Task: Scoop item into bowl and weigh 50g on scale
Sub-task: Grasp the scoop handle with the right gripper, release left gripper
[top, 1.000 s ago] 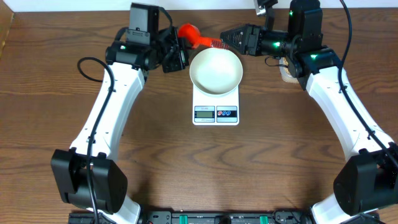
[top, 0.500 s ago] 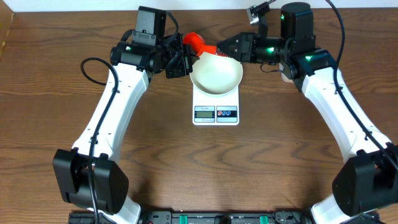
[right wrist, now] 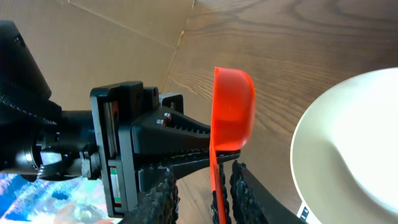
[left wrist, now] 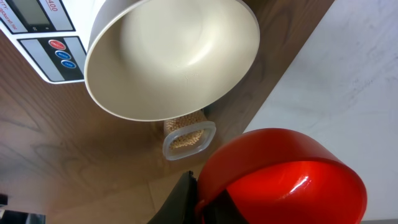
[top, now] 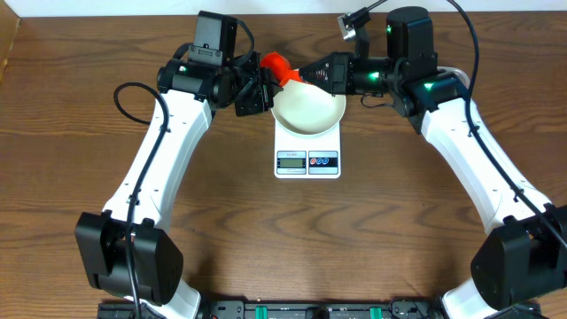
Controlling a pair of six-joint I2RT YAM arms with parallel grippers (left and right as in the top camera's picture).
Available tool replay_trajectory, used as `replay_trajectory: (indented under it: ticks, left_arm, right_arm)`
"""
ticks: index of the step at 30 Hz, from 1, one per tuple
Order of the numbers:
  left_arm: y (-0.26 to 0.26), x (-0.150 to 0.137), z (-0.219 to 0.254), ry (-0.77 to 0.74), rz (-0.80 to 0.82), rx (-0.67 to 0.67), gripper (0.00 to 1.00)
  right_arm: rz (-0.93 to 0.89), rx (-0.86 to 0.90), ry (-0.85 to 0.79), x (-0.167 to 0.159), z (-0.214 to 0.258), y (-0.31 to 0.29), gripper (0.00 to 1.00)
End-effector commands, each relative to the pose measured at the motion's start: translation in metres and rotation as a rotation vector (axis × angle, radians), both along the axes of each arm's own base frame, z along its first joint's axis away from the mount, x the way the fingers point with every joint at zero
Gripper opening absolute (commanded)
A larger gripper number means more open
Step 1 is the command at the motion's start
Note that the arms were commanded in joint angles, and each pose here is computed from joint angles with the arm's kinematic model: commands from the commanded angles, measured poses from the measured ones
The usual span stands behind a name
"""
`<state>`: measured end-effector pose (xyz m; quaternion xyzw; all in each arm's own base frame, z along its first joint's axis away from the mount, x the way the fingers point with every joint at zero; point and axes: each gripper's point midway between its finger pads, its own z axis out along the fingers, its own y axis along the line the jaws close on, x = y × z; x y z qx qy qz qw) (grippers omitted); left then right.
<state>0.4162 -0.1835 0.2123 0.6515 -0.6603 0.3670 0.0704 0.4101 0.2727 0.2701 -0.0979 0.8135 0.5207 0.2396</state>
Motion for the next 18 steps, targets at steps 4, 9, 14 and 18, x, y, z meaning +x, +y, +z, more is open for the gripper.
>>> replay_trajectory:
  ticks: [4,9,14,18]
  left_arm:
    - [0.001,0.001,0.003,-0.01,0.003,0.007,0.07]
    - [0.001,0.001,0.003,-0.01,0.003,0.007,0.07]
    - [0.001,0.001,0.003,-0.01,0.003,0.007,0.07]
    - [0.001,0.001,0.003,-0.01,0.003,0.007,0.07]
  right_arm:
    - [0.0,-0.023,-0.008,-0.001,-0.001,0.002,0.21]
    - [0.004,-0.037,-0.002,-0.003,-0.005,0.001,0.2]
    - [0.006,-0.041,0.002,-0.004,-0.006,0.001,0.19]
    - [0.007,-0.042,0.003,-0.004,-0.006,0.001,0.18]
